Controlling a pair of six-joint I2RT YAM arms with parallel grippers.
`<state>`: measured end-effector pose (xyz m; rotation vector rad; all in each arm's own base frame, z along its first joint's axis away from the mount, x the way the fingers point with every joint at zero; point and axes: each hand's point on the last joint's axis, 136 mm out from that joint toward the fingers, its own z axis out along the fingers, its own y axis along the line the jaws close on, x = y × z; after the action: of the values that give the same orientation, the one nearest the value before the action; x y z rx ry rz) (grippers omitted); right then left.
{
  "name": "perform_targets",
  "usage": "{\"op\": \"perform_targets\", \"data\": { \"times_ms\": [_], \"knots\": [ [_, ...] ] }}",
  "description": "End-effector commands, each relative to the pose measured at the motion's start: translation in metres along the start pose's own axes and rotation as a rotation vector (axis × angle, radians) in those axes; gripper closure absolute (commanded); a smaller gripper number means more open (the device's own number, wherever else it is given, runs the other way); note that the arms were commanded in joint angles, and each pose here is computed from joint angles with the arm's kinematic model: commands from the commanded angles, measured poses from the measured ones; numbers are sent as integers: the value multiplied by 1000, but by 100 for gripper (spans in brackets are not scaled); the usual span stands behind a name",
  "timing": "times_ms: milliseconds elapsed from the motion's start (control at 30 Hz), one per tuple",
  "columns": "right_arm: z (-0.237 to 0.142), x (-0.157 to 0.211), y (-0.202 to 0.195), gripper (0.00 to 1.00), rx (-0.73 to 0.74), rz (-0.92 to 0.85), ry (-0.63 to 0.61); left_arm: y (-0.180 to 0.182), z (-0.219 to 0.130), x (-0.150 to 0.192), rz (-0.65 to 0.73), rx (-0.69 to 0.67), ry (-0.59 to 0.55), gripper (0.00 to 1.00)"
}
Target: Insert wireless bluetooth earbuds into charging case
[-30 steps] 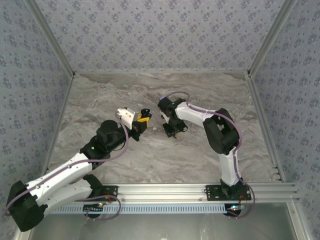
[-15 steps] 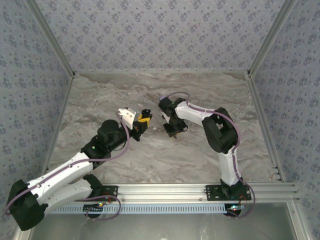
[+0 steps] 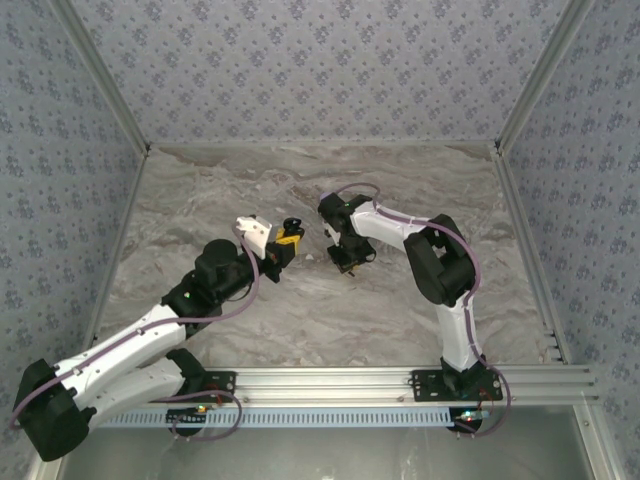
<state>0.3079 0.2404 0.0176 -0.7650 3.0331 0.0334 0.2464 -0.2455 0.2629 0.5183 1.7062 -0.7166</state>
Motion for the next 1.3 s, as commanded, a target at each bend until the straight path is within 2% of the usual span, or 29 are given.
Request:
{"op": "perform_targets", "data": {
  "times_ms": [0,100,300,700,933,1267],
  "knots": [
    [18,15,-4,82,4,35,74,-9,-2,-23,-3,26,-47,81],
    [14,14,-6,83,-38,68,55,-9,-1,-22,-3,26,-42,81],
    [-1,5,-8,83,-209,174,-28,-10,5,-16,-15,35,-20,81],
    [-42,-6,-29,83,-495,354,-255,-8,41,18,-101,42,64,82],
    [-91,-13,-30,82,-630,352,-440,-9,56,33,-159,67,55,82],
    [-177,-21,-20,82,-733,257,-704,-14,67,36,-250,119,-15,82]
  ]
}}
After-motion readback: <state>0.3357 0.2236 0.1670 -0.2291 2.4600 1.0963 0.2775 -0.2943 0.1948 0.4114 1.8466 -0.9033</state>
